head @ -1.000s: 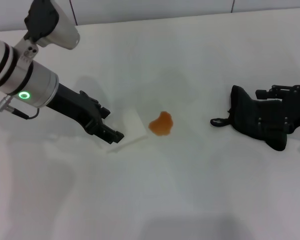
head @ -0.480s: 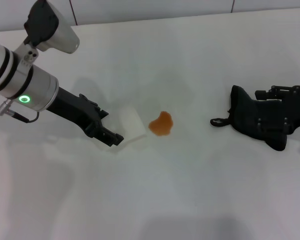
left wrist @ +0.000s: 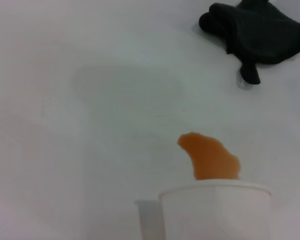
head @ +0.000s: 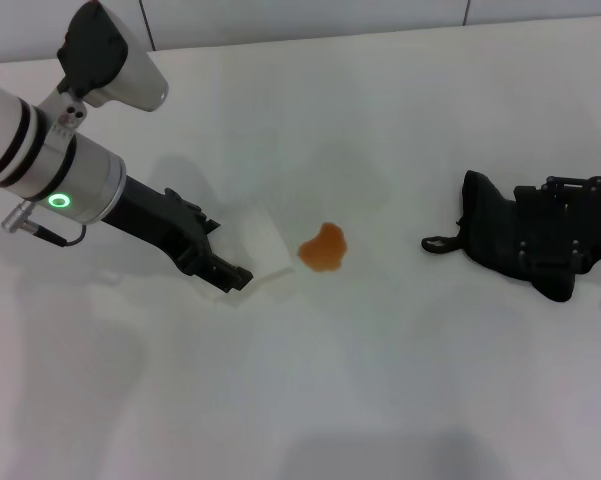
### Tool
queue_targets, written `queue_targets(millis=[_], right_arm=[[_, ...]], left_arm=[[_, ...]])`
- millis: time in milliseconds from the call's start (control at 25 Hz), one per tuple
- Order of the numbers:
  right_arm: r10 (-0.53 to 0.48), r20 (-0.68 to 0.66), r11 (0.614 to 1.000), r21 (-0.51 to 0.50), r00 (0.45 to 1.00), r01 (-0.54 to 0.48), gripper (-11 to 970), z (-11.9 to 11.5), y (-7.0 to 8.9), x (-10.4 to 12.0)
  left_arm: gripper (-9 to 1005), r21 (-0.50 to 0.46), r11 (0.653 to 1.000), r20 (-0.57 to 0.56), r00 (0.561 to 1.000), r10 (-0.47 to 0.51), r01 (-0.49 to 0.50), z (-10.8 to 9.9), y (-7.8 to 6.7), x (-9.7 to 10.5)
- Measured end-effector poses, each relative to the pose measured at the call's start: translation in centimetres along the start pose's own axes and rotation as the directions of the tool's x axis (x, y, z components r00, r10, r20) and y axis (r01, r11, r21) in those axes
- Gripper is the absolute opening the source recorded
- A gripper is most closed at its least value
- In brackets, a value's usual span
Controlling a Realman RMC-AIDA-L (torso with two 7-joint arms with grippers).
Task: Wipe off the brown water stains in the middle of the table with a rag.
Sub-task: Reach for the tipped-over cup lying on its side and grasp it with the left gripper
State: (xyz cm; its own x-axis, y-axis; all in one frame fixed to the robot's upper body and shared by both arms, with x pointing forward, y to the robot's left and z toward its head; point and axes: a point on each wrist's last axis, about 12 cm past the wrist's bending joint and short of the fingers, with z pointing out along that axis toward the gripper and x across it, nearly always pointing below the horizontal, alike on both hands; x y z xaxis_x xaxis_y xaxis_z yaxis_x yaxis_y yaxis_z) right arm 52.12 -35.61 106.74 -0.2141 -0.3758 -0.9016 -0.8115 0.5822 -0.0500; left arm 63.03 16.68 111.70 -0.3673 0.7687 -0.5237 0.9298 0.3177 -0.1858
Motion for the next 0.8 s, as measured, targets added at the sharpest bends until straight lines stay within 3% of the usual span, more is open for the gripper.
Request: queue_targets(millis=[800], right_arm=[[0.002, 0.000, 1.000, 0.000, 1.000, -0.002, 708, -0.06, 0.06, 0.07]], left_arm=[[811, -0.022, 1.000, 0.002, 1.000, -0.018, 0.018, 0.29, 0.17, -0.12]])
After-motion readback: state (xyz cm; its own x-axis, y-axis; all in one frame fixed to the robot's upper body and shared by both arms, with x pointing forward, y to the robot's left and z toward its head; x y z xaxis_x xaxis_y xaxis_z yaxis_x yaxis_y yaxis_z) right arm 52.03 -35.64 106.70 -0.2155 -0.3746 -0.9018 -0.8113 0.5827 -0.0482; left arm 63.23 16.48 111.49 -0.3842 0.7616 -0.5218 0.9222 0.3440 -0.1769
